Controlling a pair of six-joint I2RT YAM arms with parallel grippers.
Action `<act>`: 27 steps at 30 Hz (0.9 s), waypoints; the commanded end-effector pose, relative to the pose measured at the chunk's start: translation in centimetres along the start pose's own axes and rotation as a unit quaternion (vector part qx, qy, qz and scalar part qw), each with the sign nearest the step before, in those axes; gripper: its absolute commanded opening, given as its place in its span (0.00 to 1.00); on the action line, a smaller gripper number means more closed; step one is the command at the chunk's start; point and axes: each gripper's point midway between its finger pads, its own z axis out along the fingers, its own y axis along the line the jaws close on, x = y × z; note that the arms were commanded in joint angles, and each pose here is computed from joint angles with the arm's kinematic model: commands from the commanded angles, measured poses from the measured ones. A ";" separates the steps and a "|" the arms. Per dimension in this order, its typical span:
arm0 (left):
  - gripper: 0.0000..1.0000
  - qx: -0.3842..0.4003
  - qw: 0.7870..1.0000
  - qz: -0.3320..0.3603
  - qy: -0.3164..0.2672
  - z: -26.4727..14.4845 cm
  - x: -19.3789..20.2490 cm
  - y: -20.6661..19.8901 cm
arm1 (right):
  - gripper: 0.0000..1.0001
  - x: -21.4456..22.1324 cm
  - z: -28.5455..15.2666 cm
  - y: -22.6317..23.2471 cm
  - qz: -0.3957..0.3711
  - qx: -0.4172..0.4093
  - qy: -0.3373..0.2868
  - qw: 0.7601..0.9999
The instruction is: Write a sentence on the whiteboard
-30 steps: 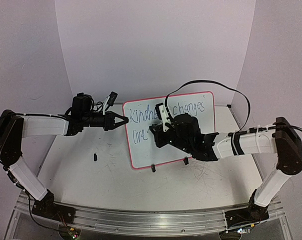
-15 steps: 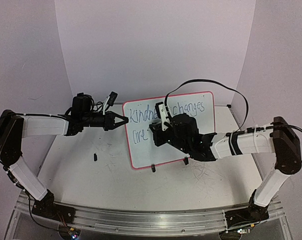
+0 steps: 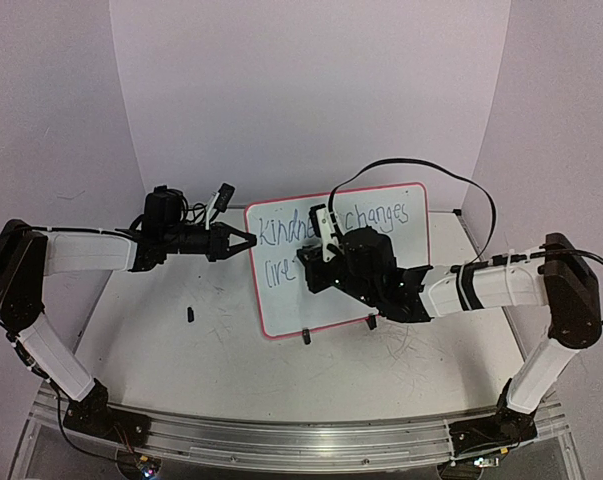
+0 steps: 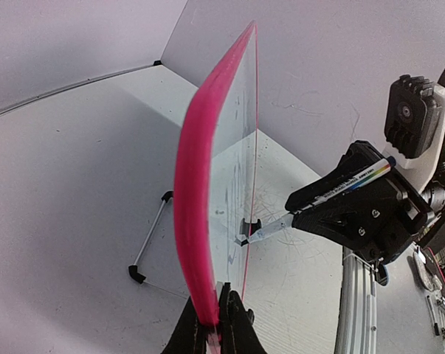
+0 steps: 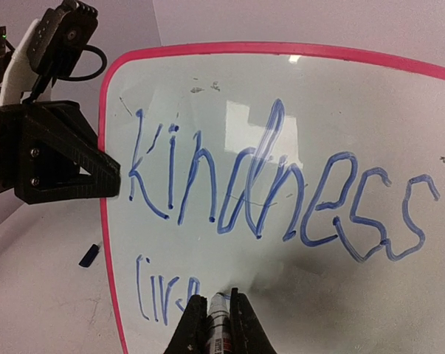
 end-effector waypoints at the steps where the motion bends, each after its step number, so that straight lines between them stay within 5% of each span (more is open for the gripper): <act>1: 0.00 -0.015 0.998 0.058 -0.004 0.0 -1.1 -0.3 | 0.00 0.3 0.2 0.0 0.014 -0.004 0.001 1.000; 27: 0.00 -0.014 0.998 0.058 -0.002 0.1 -0.9 -0.3 | 0.00 2.1 -1.4 -2.2 0.022 0.039 0.018 0.999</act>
